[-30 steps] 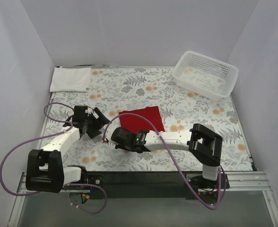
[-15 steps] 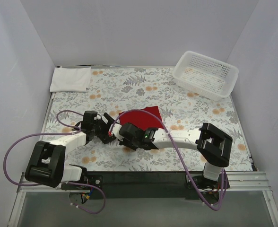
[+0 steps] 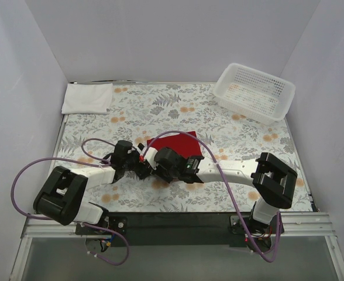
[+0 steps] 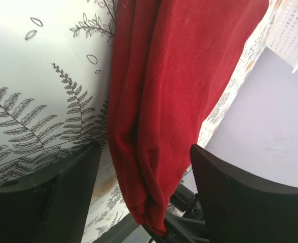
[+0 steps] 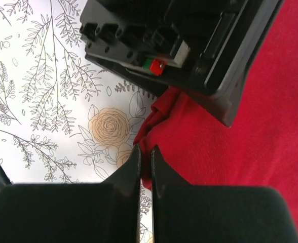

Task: Fold and stack the t-shirts
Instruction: Neatly place the folded tshirt to the corner

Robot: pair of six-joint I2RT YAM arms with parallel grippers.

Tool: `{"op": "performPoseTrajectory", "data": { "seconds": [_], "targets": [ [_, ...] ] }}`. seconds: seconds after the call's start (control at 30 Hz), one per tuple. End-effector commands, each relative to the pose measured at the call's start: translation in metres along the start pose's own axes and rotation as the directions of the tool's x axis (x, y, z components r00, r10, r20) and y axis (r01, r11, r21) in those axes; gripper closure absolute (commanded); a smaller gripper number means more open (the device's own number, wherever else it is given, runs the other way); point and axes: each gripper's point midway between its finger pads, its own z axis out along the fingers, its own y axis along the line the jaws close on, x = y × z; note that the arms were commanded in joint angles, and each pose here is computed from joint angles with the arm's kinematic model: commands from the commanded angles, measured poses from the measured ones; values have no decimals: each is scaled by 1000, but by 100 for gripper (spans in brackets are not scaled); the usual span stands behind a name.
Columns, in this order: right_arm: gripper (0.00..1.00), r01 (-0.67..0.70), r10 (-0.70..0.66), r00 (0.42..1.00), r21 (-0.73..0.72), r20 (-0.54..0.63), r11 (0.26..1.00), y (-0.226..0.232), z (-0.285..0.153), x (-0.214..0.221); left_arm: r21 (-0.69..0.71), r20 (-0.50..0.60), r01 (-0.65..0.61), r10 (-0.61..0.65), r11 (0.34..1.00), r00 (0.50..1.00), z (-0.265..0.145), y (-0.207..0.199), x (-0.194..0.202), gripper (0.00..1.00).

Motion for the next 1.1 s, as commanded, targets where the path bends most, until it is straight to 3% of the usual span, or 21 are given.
{"op": "performPoseTrajectory", "data": {
  "seconds": [0.0,0.23,0.43,0.67,0.77,0.8,0.97,1.07],
  "targets": [
    [99,-32,34,995,-19,89,999,2,-9,-22,-71,29,14,-12,997,999,5,21,3,32],
    [99,-39,41,995,-24,93,999,3,-9,-22,-82,44,3,1,997,999,11,23,2,63],
    [99,-47,51,994,-49,93,998,7,-9,-21,-88,73,-45,51,995,996,13,20,-6,100],
    [56,-112,111,990,12,82,994,-6,-14,-10,-288,124,-198,242,937,962,15,28,-40,100],
    [43,-163,161,985,39,62,986,-19,-22,8,-349,161,-261,332,900,930,14,16,-67,100],
    [40,-182,178,981,47,76,982,-25,-30,8,-370,207,-273,365,888,908,14,5,-87,100],
    [28,-316,312,948,113,58,942,-54,-53,48,-457,224,-406,545,791,808,15,-19,-142,100],
    [23,-360,358,933,160,42,919,-65,-69,75,-514,242,-425,602,745,761,15,-33,-182,100]
  ]
}}
